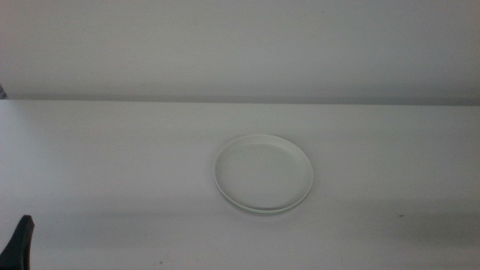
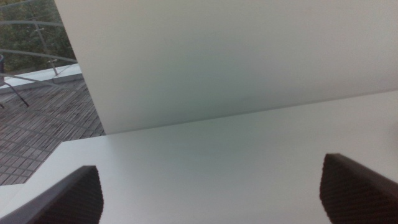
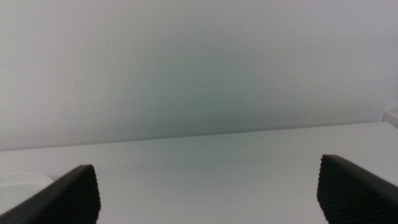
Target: Stack the three bowls on top of each other.
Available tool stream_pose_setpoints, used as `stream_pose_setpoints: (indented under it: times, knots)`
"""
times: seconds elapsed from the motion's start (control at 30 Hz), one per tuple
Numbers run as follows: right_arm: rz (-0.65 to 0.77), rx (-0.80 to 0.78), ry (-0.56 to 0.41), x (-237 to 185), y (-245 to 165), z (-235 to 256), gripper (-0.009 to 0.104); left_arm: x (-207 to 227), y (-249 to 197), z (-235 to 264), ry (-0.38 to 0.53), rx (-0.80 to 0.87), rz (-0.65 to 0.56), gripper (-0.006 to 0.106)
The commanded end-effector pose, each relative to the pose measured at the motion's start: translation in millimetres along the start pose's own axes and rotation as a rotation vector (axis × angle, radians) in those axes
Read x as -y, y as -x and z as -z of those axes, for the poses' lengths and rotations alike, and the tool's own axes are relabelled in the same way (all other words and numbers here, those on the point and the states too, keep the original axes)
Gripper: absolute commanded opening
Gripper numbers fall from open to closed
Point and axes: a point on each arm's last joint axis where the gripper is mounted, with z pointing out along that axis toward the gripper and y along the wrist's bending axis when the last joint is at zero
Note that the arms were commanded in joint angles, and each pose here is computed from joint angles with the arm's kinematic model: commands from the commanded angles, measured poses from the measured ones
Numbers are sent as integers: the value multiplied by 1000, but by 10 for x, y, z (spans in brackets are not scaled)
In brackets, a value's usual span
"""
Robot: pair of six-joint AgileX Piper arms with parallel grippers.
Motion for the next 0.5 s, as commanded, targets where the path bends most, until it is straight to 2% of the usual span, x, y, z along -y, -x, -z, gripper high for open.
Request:
stream_pose_setpoints:
  times: [0.0,0.47]
  knots:
    - [5,7,-4,5,-118,6,93,21,-98,5,-13,19,6,94]
    - [5,7,-4,5,-118,6,93,57,-94,7,-78,27,1,94]
